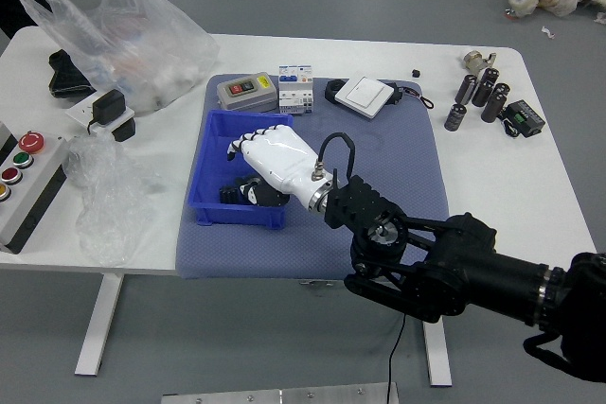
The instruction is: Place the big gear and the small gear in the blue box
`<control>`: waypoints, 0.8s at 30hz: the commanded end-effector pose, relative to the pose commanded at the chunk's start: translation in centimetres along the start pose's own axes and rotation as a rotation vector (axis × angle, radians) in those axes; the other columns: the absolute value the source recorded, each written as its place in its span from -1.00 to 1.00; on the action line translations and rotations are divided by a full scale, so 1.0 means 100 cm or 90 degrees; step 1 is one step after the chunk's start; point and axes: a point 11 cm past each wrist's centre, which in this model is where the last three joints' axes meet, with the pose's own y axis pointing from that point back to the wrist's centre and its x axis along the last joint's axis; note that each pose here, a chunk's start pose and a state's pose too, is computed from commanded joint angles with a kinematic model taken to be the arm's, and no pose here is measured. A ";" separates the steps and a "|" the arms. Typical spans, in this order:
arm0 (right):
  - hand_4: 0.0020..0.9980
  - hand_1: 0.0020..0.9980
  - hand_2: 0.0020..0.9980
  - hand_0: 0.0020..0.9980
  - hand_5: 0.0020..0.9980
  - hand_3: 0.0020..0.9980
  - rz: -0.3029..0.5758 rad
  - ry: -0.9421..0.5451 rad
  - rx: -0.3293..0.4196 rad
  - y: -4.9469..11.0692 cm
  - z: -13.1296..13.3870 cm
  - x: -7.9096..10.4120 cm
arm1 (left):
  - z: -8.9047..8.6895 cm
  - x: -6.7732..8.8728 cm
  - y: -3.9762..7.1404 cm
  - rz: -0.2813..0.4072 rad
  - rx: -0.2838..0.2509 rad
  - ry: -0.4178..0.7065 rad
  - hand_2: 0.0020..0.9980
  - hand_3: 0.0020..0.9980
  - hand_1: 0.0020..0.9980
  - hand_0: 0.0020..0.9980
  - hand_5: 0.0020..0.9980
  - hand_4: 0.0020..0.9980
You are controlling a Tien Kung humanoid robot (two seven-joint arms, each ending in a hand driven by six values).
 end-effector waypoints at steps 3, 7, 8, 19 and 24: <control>0.55 0.40 0.51 0.24 -0.13 0.51 0.004 -0.003 0.001 0.001 0.004 0.004 | 0.000 0.000 0.000 0.000 0.000 0.000 0.21 0.31 0.27 0.28 -0.39 0.26; 0.59 0.39 0.50 0.22 -0.13 0.52 0.037 -0.033 -0.003 0.005 0.012 0.019 | 0.001 0.000 0.000 0.000 -0.002 0.000 0.21 0.31 0.27 0.28 -0.39 0.26; 0.59 0.39 0.50 0.22 -0.13 0.52 0.053 -0.046 -0.007 0.007 0.015 0.026 | 0.001 0.000 0.000 0.000 -0.002 -0.001 0.21 0.31 0.27 0.28 -0.39 0.26; 0.69 0.31 0.40 0.13 -0.01 0.35 0.213 -0.292 -0.064 0.045 0.060 0.059 | -0.005 0.000 0.000 0.000 0.007 0.002 0.21 0.31 0.27 0.28 -0.39 0.26; 0.70 0.32 0.39 0.14 0.04 0.31 0.315 -0.428 -0.080 0.066 0.083 0.073 | -0.004 -0.002 0.000 -0.003 0.004 -0.001 0.21 0.31 0.27 0.28 -0.39 0.26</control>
